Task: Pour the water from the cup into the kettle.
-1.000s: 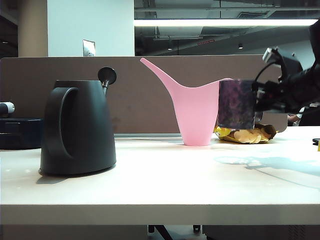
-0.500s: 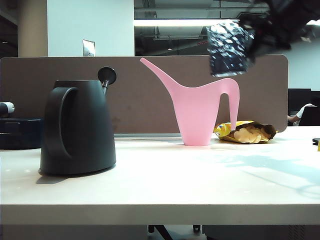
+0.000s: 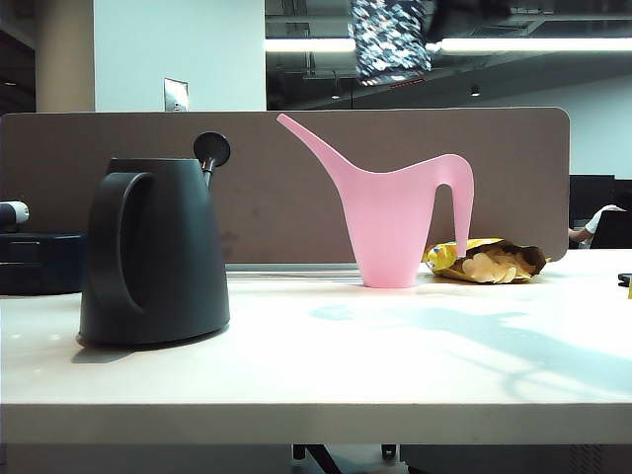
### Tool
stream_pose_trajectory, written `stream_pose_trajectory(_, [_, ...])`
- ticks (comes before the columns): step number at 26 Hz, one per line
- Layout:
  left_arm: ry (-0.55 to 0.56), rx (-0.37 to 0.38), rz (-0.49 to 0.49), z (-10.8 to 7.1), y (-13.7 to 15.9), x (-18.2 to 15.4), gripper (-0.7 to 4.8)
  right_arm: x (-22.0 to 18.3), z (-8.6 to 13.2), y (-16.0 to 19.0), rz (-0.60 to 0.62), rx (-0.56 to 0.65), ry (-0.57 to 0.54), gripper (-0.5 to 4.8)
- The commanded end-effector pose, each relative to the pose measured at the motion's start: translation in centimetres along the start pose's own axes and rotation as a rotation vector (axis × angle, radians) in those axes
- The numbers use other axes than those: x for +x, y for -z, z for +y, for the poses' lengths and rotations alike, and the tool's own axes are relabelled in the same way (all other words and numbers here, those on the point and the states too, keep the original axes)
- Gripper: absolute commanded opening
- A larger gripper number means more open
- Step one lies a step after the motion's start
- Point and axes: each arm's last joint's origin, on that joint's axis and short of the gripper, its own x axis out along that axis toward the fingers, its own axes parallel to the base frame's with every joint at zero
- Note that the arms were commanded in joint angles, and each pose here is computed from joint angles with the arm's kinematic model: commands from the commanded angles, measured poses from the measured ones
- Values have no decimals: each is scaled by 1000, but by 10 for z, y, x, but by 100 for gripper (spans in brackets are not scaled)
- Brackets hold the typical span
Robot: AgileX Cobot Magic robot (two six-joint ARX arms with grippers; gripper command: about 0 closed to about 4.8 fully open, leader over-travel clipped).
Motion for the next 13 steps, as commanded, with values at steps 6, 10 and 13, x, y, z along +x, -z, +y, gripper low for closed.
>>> stream_pose_trajectory(6, [3, 13, -15, 0, -3, 0, -5, 11, 22, -23, 13, -102, 18, -9])
stream_pose_trajectory(10, [1, 18, -23, 0, -4, 0, -5, 19, 36, -27, 17, -130, -5, -9])
stream_pose_trajectory(13, [1, 33, -46, 0, -6, 0, -5, 28, 51, -30, 28, -161, -31, -9])
